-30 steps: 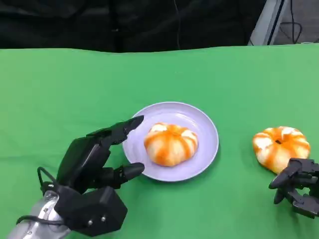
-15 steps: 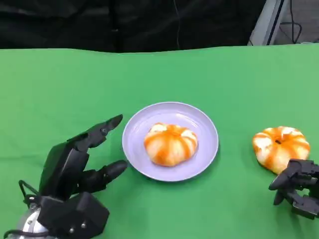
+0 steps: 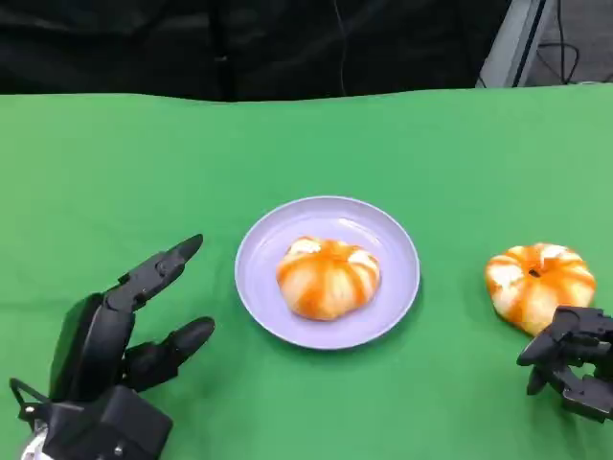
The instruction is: Grasp the bread from the table and place it into the plate.
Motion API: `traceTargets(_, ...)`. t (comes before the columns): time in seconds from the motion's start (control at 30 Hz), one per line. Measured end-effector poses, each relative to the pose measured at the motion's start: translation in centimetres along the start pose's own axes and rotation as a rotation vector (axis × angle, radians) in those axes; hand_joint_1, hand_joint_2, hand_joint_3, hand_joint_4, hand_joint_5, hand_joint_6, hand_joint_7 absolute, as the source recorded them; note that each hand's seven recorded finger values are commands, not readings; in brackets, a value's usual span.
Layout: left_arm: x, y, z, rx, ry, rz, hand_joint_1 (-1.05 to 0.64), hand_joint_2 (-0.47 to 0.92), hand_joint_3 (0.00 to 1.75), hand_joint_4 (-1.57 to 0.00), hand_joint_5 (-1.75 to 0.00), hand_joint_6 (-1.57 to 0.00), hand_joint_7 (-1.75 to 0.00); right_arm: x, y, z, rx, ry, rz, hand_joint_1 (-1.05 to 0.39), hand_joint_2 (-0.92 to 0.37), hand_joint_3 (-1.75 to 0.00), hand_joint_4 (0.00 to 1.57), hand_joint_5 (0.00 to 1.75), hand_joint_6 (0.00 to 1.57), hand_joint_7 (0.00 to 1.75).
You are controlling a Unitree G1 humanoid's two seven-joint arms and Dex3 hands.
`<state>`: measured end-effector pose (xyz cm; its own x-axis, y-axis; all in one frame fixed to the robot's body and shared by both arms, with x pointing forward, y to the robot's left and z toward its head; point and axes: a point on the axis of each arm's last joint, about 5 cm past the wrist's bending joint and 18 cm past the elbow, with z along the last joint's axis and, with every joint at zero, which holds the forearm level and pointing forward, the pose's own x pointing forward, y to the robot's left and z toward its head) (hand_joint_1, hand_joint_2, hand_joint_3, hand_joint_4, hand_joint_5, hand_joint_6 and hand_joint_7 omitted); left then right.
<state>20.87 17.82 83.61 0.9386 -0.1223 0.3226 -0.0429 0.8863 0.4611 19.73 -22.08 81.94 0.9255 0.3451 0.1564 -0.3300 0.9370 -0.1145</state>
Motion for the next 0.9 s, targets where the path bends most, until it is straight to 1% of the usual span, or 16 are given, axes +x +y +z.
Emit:
traceTargets(0.17,-0.2,-0.1,-0.1,-0.014,0.005,0.007,-0.7,0.92,0.41,-0.75,-0.02,-0.61,-0.01,0.0,0.01,0.0,-0.001,0.002,-0.001,0.11,-0.83,-0.67,0.87,1.43,0.91,1.03)
traceTargets(0.43,-0.6,-0.1,-0.4,-0.084,0.027,0.029,-0.6,0.92,0.35,-0.76,-0.01,-0.63,-0.01,0.0,0.02,0.0,-0.001,0.005,-0.002,0.1,-0.83,-0.66,0.87,1.43,0.91,1.03)
traceTargets(0.47,-0.7,0.0,-0.5,-0.091,0.029,0.031,-0.57,0.92,0.34,-0.76,-0.01,-0.63,-0.01,0.0,0.02,0.0,-0.001,0.005,-0.002,0.1,-0.83,-0.66,0.87,1.43,0.91,1.03)
traceTargets(0.53,-0.8,0.0,-0.5,-0.112,0.033,0.031,-0.45,0.92,0.26,-0.78,-0.01,-0.64,-0.01,0.0,0.02,0.0,0.0,0.005,-0.002,0.1,-0.83,-0.66,0.86,1.43,0.9,1.03)
traceTargets(0.63,-0.9,-0.1,-0.6,-0.174,0.04,0.04,-0.32,0.92,0.2,-0.8,-0.02,-0.65,-0.01,0.0,0.02,0.0,-0.001,0.005,-0.002,0.11,-0.84,-0.66,0.86,1.42,0.9,1.03)
traceTargets(0.67,-0.9,-0.1,-0.6,-0.197,0.041,0.045,-0.3,0.92,0.2,-0.8,-0.02,-0.65,-0.01,0.0,0.02,0.0,-0.001,0.005,-0.003,0.11,-0.84,-0.66,0.86,1.42,0.9,1.03)
traceTargets(0.73,-1.0,-0.1,-0.6,-0.229,0.044,0.053,-0.28,0.92,0.19,-0.8,-0.02,-0.65,-0.01,0.0,0.02,0.0,-0.001,0.006,-0.004,0.11,-0.84,-0.66,0.86,1.42,0.9,1.03)
traceTargets(0.77,-1.0,-0.1,-0.6,-0.238,0.044,0.053,-0.2,0.92,0.21,-0.83,-0.03,-0.69,-0.02,0.0,0.02,0.0,-0.001,0.006,-0.004,0.11,-0.84,-0.66,0.86,1.42,0.9,1.03)
traceTargets(0.83,-1.1,-0.1,-0.7,-0.254,0.056,0.062,-0.14,0.92,0.23,-0.87,-0.04,-0.73,-0.04,0.0,0.02,0.0,-0.001,0.006,-0.004,0.11,-0.84,-0.65,0.86,1.43,0.91,1.03)
traceTargets(0.9,-1.3,-0.1,-0.9,-0.26,0.073,0.069,-0.08,0.92,0.28,-0.98,-0.07,-0.82,-0.05,0.0,0.02,0.0,0.001,0.008,-0.003,0.11,-0.84,-0.65,0.86,1.43,0.91,1.03)
